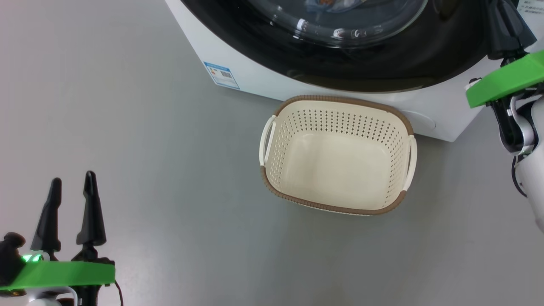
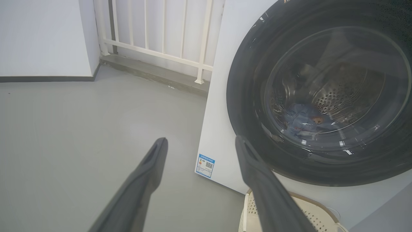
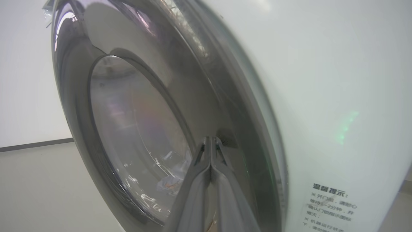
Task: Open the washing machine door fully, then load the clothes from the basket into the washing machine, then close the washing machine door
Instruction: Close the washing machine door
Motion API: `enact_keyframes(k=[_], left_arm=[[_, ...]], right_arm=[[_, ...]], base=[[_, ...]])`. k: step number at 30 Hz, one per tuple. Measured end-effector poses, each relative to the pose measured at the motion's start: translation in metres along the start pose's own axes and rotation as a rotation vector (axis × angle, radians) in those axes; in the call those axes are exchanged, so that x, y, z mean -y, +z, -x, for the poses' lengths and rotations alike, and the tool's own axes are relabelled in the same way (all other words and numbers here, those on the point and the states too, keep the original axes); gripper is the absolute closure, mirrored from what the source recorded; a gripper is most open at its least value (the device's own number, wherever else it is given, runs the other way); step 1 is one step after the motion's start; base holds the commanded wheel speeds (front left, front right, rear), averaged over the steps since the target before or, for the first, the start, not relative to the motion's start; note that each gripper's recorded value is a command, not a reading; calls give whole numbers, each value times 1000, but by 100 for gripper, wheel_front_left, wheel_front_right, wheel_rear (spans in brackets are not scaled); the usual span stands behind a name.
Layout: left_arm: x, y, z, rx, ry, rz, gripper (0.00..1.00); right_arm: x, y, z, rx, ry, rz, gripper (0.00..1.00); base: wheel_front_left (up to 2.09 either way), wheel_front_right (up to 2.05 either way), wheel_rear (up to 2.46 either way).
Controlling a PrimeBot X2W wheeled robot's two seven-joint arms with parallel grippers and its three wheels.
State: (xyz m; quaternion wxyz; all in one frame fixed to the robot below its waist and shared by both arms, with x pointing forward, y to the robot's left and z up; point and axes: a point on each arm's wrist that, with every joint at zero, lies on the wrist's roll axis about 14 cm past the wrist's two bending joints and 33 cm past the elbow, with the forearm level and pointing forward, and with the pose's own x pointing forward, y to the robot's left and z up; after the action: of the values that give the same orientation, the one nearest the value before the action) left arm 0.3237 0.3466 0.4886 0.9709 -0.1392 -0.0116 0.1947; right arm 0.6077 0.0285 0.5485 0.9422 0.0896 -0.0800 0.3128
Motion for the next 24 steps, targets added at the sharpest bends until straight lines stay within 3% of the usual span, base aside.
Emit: enact_keyframes(k=[1,2,4,6,24], left_arm=[[0,1,1,2,-1,1,0],[-1,2,1,4,-1,1,0],[-2,5,3,10,-6,-1,0],[-3,9,5,20,-13,-5,0],[11,23,31,61,-125,6,0]], right_arm=[[0,2,2,3,-7,-4,93],[0,3,5,5,-9,-6,75],[-5,5,11,8,-9,-17,49],[-12,9,18,14,-1,-23,0],[-59,70,99,116,28,-25,0]], base=[[0,0,0],[0,0,0],[0,0,0],[0,0,0],[0,0,0]])
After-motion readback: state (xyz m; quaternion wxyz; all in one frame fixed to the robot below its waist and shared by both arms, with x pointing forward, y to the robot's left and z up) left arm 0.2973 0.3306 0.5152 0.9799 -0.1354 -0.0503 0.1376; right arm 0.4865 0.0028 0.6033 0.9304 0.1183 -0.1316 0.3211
